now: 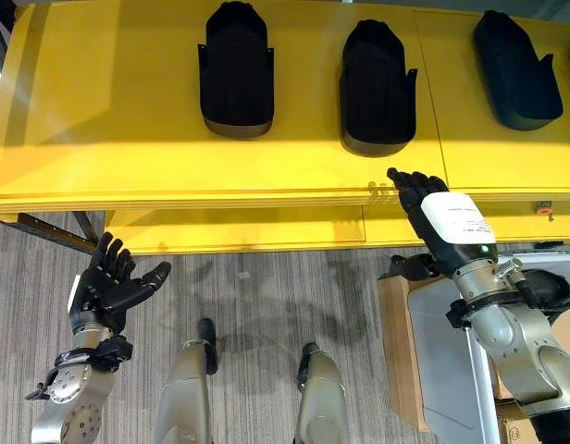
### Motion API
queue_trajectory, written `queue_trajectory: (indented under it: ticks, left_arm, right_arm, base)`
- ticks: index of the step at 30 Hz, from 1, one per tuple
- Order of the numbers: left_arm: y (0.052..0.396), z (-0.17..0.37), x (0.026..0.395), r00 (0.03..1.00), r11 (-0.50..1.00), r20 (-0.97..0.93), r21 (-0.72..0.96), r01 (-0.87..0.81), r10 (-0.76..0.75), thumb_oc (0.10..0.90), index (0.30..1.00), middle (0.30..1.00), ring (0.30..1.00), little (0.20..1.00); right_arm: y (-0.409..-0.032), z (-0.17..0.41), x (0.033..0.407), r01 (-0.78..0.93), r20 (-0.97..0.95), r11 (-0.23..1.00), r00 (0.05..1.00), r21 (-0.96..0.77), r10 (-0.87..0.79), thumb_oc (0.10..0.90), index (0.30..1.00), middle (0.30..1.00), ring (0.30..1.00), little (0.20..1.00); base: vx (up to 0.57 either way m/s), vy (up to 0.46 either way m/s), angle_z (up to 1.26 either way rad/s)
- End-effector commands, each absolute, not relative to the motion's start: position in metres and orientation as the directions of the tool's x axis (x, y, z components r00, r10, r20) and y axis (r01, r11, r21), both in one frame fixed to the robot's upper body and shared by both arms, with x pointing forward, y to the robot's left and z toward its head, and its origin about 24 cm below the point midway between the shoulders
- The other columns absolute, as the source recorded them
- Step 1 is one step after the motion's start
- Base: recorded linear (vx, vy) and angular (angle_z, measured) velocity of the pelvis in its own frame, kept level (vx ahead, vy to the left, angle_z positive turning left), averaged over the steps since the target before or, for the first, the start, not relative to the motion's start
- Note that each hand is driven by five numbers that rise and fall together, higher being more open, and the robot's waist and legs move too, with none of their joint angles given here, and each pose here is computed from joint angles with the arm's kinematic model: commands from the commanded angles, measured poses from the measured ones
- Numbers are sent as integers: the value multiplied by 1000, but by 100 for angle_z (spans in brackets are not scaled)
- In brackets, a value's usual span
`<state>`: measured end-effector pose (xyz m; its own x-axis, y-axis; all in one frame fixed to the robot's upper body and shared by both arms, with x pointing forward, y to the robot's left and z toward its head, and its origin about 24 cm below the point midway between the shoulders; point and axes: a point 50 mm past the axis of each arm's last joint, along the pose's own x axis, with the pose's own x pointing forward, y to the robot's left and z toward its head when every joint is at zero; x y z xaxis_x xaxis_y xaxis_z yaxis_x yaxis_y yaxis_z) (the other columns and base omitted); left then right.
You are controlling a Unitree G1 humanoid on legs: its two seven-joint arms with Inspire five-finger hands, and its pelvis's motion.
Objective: Move parts from the plastic box to the shelf.
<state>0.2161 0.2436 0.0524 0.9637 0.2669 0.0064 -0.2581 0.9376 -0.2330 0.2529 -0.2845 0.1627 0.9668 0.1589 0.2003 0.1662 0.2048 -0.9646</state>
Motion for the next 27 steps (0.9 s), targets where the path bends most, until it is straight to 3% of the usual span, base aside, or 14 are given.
queue_trajectory:
  ticks: [1,27]
  left_arm:
    - [242,93,221,952,964,225,-209,-163,210,900,1000,1000,1000,1000]
    - [241,97,222,952,966,240,-221,-138,191,900,1000,1000,1000,1000]
  right_arm:
    - [-287,211,269,334,378,249,912,-909,156,900,1000,1000,1000,1000]
    - [-288,219,300,256,284,184,947,-949,152,900,1000,1000,1000,1000]
  base:
    - [0,0,0]
    - [0,0,0]
